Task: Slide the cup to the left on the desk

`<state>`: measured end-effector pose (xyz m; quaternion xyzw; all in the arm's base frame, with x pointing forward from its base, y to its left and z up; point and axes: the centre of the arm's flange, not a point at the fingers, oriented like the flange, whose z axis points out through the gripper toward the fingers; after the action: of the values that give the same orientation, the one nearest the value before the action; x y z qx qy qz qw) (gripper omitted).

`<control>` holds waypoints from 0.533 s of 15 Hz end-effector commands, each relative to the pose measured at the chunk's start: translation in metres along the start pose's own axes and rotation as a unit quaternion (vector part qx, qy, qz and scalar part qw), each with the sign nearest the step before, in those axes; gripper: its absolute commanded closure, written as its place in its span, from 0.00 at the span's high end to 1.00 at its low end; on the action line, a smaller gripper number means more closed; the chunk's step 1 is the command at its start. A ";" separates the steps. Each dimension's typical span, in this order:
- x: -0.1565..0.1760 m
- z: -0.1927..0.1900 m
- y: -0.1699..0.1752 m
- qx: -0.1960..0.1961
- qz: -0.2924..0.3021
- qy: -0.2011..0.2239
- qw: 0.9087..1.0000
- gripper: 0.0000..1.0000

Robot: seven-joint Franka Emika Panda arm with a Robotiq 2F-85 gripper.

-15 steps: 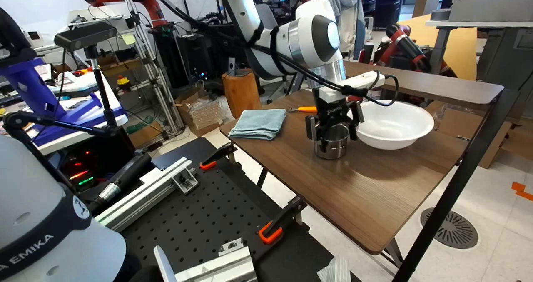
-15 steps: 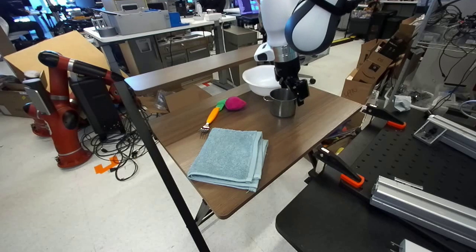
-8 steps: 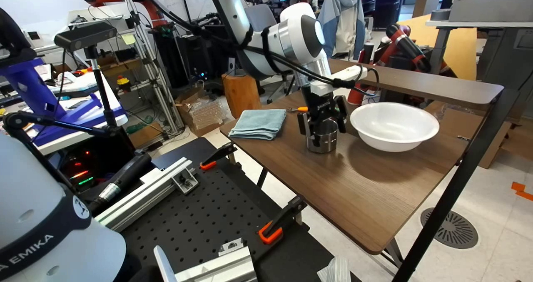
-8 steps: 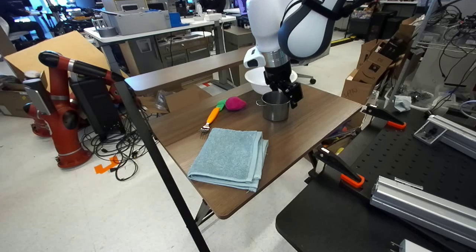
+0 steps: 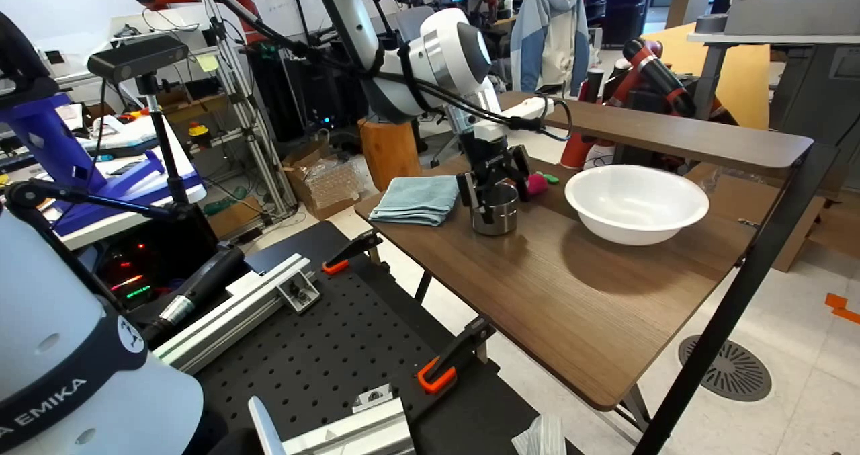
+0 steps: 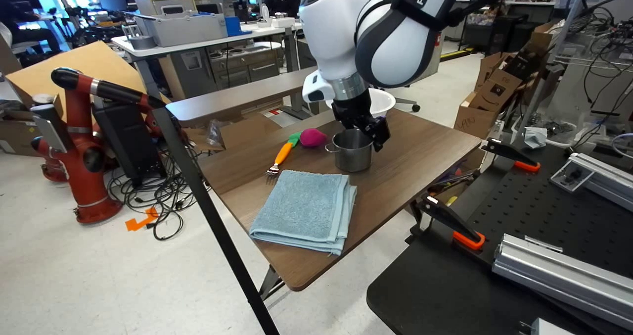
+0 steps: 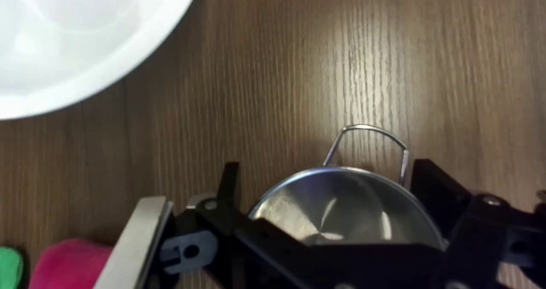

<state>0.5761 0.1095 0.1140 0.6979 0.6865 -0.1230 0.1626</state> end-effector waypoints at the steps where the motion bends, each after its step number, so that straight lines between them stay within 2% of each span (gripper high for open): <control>1: 0.022 -0.006 0.008 -0.002 -0.009 -0.025 1.000 1.00; 8: 0.047 -0.029 0.020 -0.010 -0.002 -0.037 0.999 1.00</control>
<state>0.5861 0.1540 0.1247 0.6909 0.6892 -0.1279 0.1770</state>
